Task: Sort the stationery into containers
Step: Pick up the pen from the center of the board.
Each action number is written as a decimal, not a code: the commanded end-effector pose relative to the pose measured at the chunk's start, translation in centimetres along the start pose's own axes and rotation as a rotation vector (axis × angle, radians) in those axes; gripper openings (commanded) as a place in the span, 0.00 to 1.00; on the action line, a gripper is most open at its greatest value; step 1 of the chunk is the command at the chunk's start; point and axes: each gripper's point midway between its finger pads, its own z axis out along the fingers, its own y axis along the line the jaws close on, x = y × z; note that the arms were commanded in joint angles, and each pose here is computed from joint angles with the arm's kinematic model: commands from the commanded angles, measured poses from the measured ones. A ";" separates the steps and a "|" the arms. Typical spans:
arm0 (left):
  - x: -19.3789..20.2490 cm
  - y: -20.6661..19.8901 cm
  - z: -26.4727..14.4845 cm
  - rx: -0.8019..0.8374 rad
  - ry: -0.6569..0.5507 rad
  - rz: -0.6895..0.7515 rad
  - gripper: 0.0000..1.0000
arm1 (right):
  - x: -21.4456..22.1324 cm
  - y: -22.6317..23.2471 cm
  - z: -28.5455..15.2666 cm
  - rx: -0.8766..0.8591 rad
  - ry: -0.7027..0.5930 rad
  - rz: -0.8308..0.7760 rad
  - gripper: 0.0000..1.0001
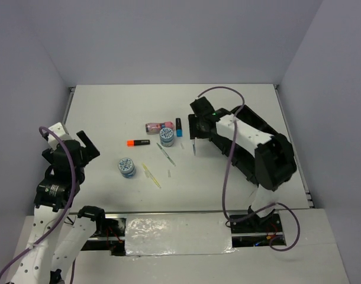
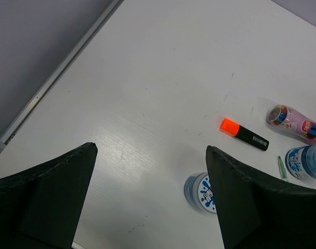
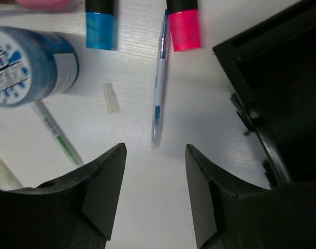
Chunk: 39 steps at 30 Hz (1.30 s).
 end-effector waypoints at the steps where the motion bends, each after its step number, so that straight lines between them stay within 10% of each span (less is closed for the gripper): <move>1: -1.3 -1.3 0.0 0.057 -0.036 -0.004 0.99 | -1.7 0.9 1.5 0.044 -0.019 0.013 0.56; 27: -0.8 -2.9 -0.1 0.143 -0.011 0.034 0.99 | 3.0 0.7 11.1 0.113 0.143 -0.014 0.16; 39: 0.8 -10.7 -0.1 0.406 0.187 -0.043 0.99 | -3.5 2.2 -4.0 -0.077 -0.137 0.017 0.00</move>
